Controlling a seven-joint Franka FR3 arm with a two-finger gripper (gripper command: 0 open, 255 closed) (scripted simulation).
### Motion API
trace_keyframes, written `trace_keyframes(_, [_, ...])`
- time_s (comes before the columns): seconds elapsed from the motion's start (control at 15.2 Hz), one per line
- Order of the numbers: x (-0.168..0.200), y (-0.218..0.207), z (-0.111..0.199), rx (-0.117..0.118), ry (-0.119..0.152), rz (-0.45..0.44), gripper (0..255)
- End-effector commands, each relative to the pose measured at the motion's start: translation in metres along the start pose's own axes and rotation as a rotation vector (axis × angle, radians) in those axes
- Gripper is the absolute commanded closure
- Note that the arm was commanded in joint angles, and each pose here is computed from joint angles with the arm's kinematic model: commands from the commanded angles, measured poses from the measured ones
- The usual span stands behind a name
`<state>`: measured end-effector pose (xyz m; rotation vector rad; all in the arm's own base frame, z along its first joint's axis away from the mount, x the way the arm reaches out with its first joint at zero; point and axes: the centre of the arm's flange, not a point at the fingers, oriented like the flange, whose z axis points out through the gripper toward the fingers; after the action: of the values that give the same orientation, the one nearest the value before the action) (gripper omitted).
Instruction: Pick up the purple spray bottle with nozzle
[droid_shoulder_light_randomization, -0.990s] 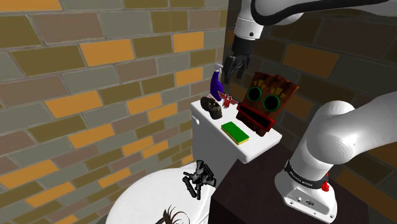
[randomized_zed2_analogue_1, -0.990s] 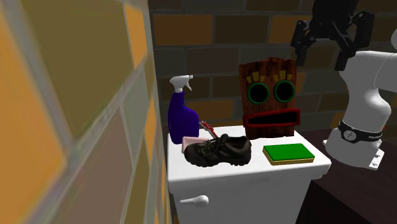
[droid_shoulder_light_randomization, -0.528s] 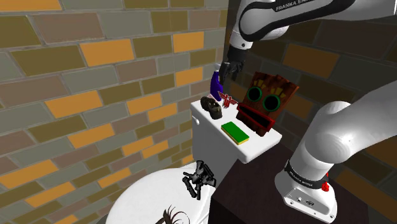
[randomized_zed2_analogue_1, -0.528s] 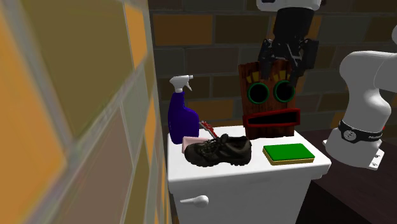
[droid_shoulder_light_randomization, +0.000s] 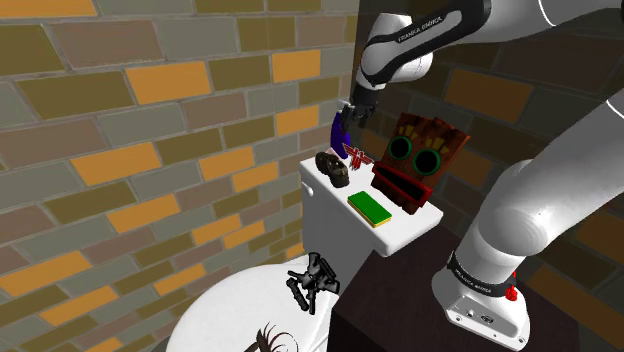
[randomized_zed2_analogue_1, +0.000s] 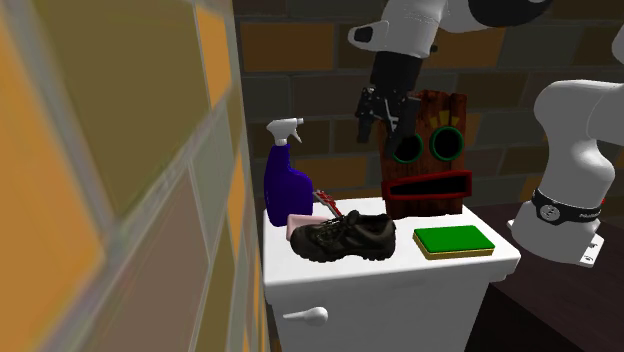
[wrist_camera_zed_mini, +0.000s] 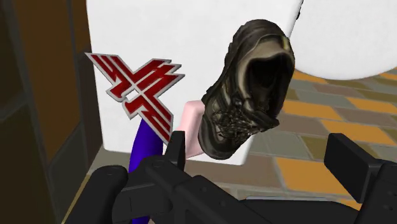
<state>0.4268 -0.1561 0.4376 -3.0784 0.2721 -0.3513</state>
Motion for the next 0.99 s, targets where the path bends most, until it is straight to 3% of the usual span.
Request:
trace_keyframes(0.0, [0.01,0.017,0.013,-0.009,0.019,0.008,0])
trace_keyframes(0.59, [0.064,0.092,0.071,-0.044,0.097,0.045,0])
trace_keyframes(0.92, [0.062,0.097,0.095,-0.046,0.101,0.047,0])
